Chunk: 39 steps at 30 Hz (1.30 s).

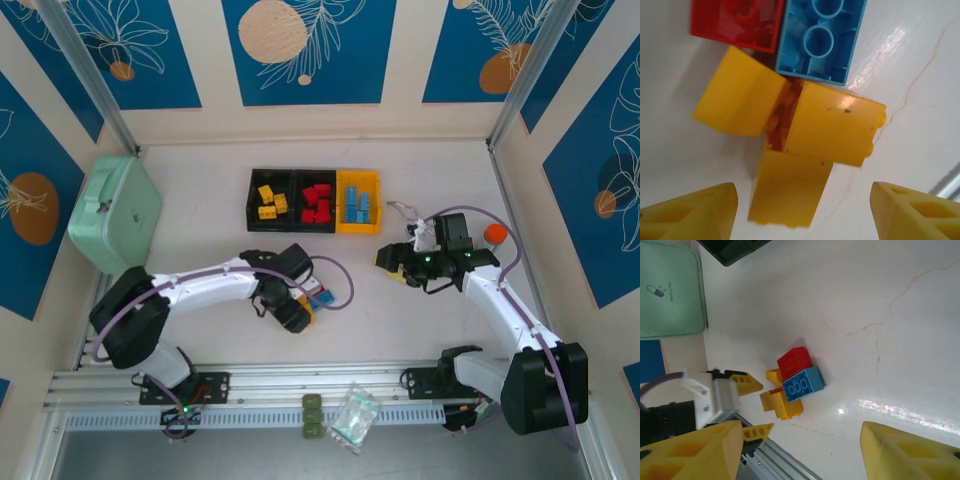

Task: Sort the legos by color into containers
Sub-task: Pick up the lego from the middle-left of the table, then place the lego in the container.

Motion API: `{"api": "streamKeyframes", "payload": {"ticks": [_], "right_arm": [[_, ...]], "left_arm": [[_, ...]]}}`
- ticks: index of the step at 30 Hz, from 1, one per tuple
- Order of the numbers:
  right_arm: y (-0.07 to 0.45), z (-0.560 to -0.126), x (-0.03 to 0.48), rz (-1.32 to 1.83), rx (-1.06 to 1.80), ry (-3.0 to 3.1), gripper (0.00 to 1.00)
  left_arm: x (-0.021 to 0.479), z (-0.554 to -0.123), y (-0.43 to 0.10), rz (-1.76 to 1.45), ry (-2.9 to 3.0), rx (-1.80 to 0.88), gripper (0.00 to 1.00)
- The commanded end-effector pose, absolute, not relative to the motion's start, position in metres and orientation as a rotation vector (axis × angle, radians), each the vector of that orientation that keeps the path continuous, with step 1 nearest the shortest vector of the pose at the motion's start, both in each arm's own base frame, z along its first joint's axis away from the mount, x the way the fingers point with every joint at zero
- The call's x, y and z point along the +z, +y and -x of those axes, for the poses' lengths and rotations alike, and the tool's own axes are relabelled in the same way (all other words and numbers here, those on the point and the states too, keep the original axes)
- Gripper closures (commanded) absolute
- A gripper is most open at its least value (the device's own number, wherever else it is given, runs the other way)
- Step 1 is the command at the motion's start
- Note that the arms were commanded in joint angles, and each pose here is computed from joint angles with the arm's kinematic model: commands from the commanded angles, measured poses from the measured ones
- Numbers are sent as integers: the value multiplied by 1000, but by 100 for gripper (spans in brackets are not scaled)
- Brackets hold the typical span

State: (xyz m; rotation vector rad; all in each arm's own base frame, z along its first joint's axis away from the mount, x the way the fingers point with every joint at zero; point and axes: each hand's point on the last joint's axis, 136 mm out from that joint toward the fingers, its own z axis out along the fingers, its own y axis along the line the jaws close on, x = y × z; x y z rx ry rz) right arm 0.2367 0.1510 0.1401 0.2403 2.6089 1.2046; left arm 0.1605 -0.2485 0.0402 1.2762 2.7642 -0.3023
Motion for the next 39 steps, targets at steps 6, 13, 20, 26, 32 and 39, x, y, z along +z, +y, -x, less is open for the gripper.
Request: {"api": "streamKeyframes", "payload": {"ticks": [6,13,20,26,32,39], "right_arm": [[153,-236,141,-256,1246,2599,36],[153,-236,137,-271,1242,2601,37],[172,-230,139,-157,1263,2633,37],[197,-229,137,-63,1251,2662,37],[223,-238,142,7,1272,2642,37],[250,-253,153,94,1240,2624,37]], "left_arm": [[24,-167,-241,-1311,2737,-142,50],[49,-168,-240,-1243,2708,-177,75],[81,-183,-228,-1043,2694,-220,78],[123,-222,-216,-750,2660,-316,78],[159,-269,-207,-481,2622,-415,78],[168,-330,-187,-251,2633,-338,77]]}}
